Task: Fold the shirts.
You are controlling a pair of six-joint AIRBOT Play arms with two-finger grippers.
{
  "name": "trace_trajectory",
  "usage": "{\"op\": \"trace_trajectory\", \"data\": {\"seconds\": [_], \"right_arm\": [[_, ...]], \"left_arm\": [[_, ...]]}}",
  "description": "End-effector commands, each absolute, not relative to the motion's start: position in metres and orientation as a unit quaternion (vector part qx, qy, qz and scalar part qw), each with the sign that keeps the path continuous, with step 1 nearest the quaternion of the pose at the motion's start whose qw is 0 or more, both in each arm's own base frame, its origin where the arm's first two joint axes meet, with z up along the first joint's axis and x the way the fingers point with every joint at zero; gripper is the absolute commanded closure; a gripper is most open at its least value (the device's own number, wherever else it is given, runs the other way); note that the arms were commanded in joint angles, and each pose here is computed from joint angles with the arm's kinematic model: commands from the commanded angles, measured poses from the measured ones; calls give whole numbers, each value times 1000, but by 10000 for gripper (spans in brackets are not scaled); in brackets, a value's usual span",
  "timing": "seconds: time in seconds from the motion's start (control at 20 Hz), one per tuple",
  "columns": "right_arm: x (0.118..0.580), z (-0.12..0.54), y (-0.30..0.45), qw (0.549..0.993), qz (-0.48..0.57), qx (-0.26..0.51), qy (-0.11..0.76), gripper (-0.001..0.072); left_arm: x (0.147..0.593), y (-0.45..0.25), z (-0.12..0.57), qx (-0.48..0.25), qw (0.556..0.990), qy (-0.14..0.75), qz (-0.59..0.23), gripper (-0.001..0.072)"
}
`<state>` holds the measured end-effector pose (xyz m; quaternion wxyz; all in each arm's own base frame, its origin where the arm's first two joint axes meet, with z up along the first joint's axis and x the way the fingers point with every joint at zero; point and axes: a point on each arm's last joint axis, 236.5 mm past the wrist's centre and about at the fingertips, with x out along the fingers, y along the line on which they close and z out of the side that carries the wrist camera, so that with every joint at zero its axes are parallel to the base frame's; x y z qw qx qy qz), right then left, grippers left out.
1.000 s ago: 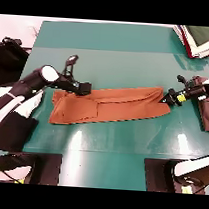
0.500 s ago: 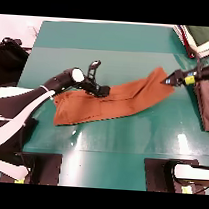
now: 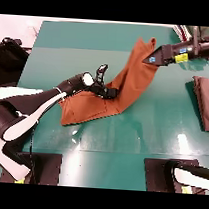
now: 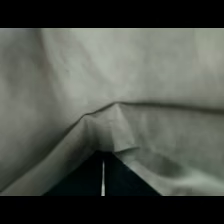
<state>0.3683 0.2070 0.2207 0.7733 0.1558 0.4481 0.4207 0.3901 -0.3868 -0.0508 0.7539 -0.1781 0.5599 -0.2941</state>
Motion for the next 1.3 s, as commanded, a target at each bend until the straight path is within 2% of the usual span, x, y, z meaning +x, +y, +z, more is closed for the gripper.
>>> {"op": "trace_trajectory", "data": {"seconds": [0.0,0.15,0.35,0.5,0.55,0.6,0.65,0.7,0.75,0.8,0.9,1.1,1.15,1.2,1.25], "right_arm": [[356,236,245,768,450,149,430,693],[348,239,276,762,473,142,419,693],[325,222,346,730,519,128,426,692],[304,203,434,708,555,148,411,691],[295,192,462,702,571,147,400,669],[285,178,489,695,583,147,395,504],[274,166,509,683,589,156,403,309],[264,154,520,668,598,149,417,244],[262,146,522,663,602,133,425,288],[271,136,513,672,594,108,428,320],[300,113,475,701,548,82,449,322],[355,51,336,745,401,90,526,322],[360,28,297,745,360,95,554,300],[362,9,266,738,325,114,580,117],[363,-11,239,726,289,143,607,75]], "left_arm": [[396,-384,-46,-177,754,560,-296,685],[423,-341,-9,-148,778,540,-286,686],[467,-223,93,-141,851,455,-222,685],[472,-125,176,-130,909,366,-149,684],[468,-100,200,-128,923,339,-128,685],[463,-81,218,-131,932,319,-112,684],[458,-66,233,-134,939,302,-100,684],[454,-57,242,-136,942,292,-91,684],[451,-51,247,-137,944,287,-86,685],[448,-51,247,-135,944,290,-87,684],[444,-55,244,-128,941,300,-94,684],[439,-61,238,-133,934,316,-103,684],[438,-65,238,-134,933,317,-110,684],[437,-70,238,-122,933,316,-118,684],[436,-78,239,-115,933,315,-129,684]]}}
